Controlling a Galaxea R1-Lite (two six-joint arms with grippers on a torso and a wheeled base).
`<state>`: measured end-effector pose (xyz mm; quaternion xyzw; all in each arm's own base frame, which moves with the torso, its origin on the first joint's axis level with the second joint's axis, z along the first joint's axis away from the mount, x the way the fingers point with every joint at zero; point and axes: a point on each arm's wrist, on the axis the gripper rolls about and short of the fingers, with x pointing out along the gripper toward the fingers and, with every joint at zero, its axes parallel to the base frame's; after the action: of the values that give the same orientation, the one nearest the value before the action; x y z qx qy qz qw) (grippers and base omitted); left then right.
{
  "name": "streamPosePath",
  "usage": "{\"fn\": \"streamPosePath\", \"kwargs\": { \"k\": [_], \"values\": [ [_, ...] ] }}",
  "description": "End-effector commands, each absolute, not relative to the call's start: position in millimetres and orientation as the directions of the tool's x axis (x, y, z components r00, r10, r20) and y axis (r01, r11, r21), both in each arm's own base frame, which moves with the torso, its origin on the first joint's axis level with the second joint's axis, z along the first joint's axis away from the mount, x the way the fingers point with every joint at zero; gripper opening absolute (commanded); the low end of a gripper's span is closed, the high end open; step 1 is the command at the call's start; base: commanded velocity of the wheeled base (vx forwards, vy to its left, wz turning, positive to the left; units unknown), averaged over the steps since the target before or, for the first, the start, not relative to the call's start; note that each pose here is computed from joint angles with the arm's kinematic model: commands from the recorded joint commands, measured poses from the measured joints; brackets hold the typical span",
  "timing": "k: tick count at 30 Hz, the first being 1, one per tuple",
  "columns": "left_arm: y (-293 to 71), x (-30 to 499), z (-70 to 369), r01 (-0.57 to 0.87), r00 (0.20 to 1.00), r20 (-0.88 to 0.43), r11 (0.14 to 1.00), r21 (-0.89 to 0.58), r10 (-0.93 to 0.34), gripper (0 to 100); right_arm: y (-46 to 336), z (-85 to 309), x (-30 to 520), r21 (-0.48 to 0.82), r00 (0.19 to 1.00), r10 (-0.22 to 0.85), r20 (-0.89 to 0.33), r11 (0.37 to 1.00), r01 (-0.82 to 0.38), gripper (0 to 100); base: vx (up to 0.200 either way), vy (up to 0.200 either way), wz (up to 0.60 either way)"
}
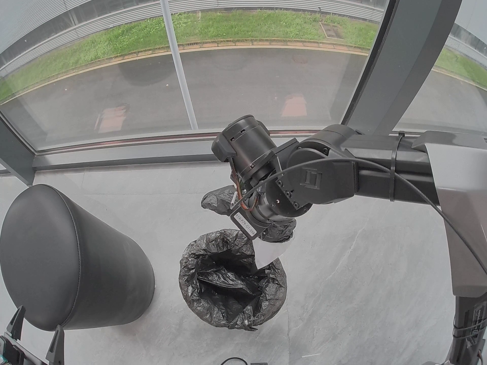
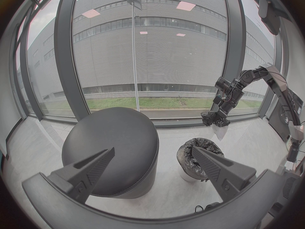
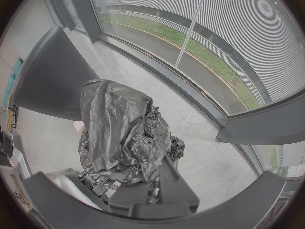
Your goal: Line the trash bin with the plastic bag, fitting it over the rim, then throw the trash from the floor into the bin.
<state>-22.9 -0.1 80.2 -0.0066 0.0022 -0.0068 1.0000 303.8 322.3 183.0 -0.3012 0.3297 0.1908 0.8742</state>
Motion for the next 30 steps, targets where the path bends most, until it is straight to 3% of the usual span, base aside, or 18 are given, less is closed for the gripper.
{"fn": "streamPosePath", "kwargs": {
  "k": [1,13,30],
  "values": [
    [0,-23,75,0.014,1.0,-0.005,1.0,-0.014,-0.014,100,333,174,297,-0.399,0.692,0.146,-0.707,0.725,-0.561,0,0.0,0.0,0.0],
    [0,-23,75,0.014,1.0,-0.005,1.0,-0.014,-0.014,100,353,138,293,-0.396,0.646,0.139,-0.75,0.688,-0.608,0,0.0,0.0,0.0],
    [0,-23,75,0.014,1.0,-0.005,1.0,-0.014,-0.014,100,372,124,277,-0.366,0.613,0.174,-0.771,0.666,-0.649,0,0.0,0.0,0.0]
  ]
}}
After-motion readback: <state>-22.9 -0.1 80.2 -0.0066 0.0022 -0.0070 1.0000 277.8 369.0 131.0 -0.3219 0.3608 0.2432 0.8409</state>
